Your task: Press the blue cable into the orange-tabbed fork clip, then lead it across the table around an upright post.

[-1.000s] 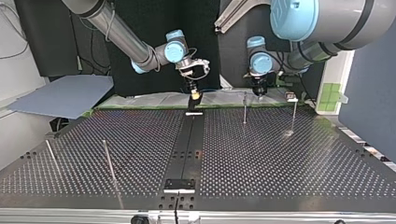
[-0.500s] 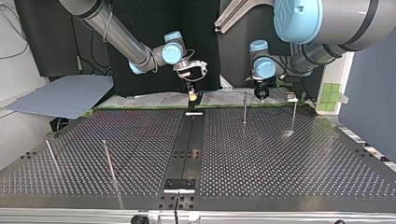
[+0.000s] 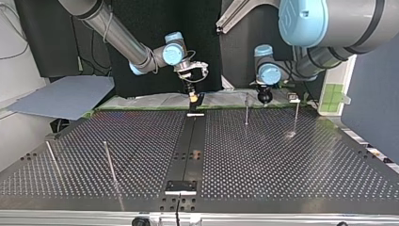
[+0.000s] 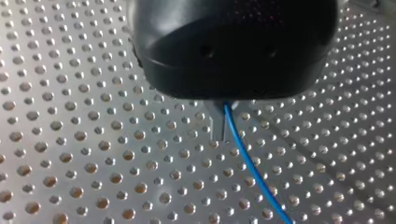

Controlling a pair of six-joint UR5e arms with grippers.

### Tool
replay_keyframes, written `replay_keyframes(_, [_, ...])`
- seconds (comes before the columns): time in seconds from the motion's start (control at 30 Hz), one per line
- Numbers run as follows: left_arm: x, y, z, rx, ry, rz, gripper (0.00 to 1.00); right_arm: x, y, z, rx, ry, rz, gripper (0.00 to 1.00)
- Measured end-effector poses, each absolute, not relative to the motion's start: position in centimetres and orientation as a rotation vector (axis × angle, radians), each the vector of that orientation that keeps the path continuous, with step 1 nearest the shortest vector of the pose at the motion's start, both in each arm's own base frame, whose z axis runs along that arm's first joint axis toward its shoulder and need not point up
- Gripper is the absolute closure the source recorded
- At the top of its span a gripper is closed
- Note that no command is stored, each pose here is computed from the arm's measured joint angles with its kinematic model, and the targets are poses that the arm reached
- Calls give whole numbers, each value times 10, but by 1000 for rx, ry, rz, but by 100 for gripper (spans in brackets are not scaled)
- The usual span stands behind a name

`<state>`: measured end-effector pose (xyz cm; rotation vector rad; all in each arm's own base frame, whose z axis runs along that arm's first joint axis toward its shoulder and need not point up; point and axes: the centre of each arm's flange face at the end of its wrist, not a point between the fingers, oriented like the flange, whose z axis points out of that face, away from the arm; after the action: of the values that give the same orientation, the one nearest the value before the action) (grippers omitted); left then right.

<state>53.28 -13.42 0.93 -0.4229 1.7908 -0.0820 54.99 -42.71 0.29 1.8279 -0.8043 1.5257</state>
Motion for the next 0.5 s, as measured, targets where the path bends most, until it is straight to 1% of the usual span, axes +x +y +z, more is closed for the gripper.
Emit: replay_keyframes(0.5, [543, -127, 12, -430, 1827, -83, 100, 544, -436, 3, 1808, -822, 1527, 100])
